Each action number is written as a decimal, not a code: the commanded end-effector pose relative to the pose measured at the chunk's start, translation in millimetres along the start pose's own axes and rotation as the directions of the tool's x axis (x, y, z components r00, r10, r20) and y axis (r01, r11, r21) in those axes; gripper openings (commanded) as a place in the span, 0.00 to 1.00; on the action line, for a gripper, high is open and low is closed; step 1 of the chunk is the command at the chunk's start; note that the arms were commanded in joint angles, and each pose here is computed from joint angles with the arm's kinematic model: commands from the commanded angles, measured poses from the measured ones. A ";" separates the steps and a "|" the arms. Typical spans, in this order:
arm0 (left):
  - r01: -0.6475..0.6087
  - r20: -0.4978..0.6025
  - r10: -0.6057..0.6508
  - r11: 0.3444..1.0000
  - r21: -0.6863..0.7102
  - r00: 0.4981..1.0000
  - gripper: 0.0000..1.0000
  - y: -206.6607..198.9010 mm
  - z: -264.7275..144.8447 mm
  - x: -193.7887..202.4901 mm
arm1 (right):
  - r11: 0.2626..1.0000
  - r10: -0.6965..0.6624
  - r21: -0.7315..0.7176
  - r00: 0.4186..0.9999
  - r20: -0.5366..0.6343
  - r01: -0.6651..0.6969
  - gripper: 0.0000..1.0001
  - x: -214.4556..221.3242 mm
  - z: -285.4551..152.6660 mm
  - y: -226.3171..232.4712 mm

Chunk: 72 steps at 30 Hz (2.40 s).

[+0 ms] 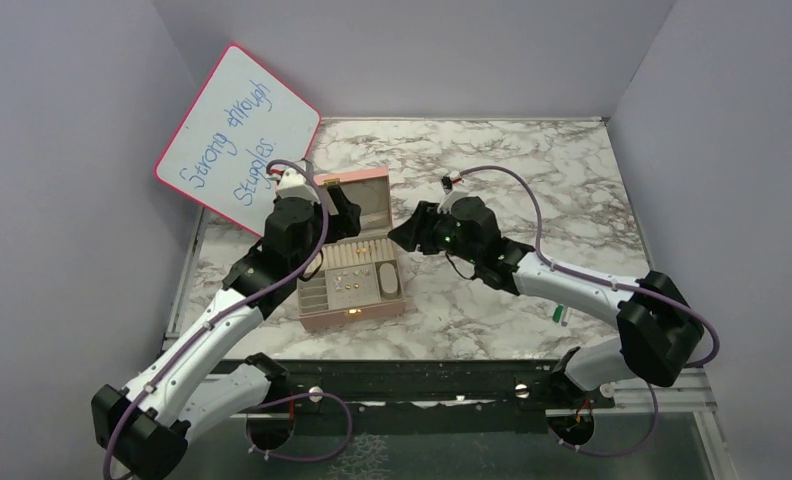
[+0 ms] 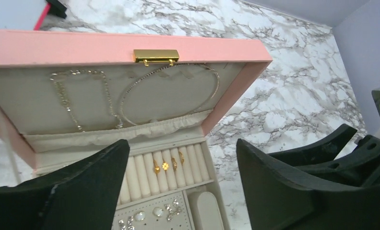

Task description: Organize the mixed jewelry

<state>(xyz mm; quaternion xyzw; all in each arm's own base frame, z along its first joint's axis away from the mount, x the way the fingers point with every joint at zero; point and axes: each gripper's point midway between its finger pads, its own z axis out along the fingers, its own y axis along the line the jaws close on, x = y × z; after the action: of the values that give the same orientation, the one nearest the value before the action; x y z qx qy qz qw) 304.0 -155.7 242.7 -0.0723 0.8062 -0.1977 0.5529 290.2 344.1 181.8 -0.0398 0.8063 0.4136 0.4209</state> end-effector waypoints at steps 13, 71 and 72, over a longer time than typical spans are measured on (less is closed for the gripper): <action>-0.148 0.205 0.158 0.987 -0.064 0.966 0.96 -18.6 -21.1 -123.2 | 0.996 -0.054 0.075 0.980 0.194 0.040 0.58 -108.1 -1.0 45.0; -0.046 -0.544 -0.128 0.954 -0.295 0.829 0.61 109.3 -109.2 117.8 | 0.995 -0.053 0.046 0.837 -0.544 0.093 0.59 95.4 -56.1 -22.9; -0.053 -0.551 -0.127 0.953 -0.299 0.824 0.59 110.6 -109.7 119.4 | 0.995 -0.050 0.047 0.837 -0.545 0.090 0.58 96.4 -54.8 -23.1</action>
<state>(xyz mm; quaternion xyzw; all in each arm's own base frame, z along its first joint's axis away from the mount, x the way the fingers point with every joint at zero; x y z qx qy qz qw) 179.7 -82.0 137.2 -0.0981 0.9436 -0.1304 0.2881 200.8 306.1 107.6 -0.1524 0.9172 0.3218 0.1787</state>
